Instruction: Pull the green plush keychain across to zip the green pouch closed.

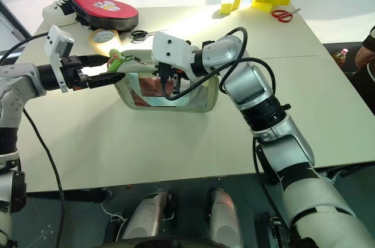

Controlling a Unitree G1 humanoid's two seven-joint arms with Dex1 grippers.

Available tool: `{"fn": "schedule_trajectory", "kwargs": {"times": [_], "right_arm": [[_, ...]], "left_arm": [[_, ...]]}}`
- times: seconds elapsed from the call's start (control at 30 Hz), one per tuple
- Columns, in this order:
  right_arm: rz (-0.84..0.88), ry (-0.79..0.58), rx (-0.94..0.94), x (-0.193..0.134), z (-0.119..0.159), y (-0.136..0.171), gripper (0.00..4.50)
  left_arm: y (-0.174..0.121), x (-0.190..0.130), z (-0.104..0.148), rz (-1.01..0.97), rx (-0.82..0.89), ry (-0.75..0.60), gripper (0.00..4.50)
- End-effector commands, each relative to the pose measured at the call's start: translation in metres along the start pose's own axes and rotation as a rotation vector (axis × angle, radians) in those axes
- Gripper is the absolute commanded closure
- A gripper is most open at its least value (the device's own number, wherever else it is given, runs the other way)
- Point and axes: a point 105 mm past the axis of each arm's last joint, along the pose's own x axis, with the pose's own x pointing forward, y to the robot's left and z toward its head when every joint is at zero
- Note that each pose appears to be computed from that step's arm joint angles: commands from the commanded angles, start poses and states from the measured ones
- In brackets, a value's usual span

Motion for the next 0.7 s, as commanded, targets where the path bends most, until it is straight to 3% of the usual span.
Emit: {"fn": "schedule_trajectory", "kwargs": {"times": [0.03, 0.3, 0.5, 0.6, 0.7], "right_arm": [[-0.011, -0.036, -0.038, -0.004, 0.013, -0.001, 4.46], [-0.017, -0.027, -0.041, -0.005, 0.011, -0.002, 4.46], [-0.015, -0.030, -0.047, -0.004, 0.012, -0.001, 4.46], [-0.016, -0.030, -0.050, -0.005, 0.013, -0.001, 4.50], [-0.016, -0.029, -0.051, -0.006, 0.013, -0.001, 4.50]], "left_arm": [[-0.001, -0.011, 0.021, -0.014, 0.045, -0.036, 0.00], [0.005, -0.022, 0.038, -0.004, 0.005, -0.096, 0.00], [0.007, -0.007, 0.017, 0.021, 0.008, -0.051, 0.00], [0.008, -0.006, 0.012, 0.019, 0.012, -0.036, 0.80], [0.007, -0.005, 0.010, 0.016, 0.026, -0.021, 2.25]]}}
